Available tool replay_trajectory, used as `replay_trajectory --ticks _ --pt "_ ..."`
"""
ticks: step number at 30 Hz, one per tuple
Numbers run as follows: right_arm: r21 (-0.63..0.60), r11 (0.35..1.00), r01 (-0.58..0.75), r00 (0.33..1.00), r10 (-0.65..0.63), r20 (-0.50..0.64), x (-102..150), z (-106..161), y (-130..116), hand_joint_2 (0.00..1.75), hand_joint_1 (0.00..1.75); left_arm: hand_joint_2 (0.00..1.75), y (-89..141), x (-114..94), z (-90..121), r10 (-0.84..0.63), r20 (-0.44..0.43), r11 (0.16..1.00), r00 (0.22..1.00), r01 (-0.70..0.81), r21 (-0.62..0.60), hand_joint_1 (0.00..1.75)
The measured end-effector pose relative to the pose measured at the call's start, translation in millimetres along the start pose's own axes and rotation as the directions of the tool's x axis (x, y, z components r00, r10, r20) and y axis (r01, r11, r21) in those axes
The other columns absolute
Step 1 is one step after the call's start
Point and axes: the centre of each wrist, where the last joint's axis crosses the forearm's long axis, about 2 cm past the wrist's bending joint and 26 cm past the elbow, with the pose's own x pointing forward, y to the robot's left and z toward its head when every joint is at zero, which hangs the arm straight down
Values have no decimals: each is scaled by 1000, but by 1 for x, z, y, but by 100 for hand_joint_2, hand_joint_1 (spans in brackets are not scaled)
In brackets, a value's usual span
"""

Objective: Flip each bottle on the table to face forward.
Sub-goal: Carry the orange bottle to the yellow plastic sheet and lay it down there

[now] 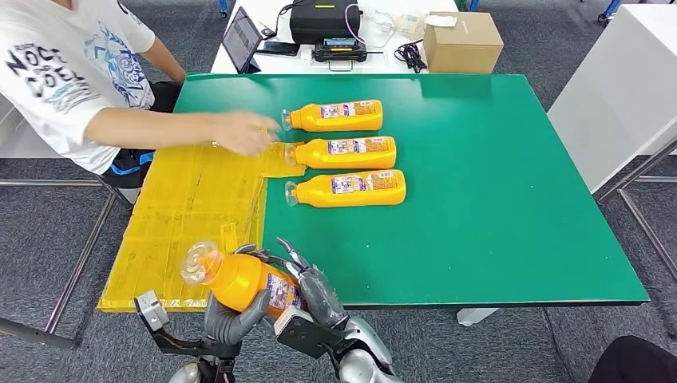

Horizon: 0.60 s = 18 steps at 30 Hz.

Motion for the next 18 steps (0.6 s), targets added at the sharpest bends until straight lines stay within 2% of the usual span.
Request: replay_trajectory --ticks 6,11,14,18 --pt "-22 996 85 995 -84 49 7 0 -5 0 0 175 1 4 -7 -63 25 998 998 63 16 175" --pt "-35 985 170 976 -164 141 22 -4 -22 0 0 175 10 17 -29 -238 78 968 968 230 104 175" --pt "-73 979 190 965 -173 200 30 -4 -32 0 0 175 21 29 -44 -422 124 894 898 390 220 175" --pt "-148 964 219 947 -174 270 41 -5 -46 0 0 175 36 45 -62 -656 164 730 737 562 389 175"
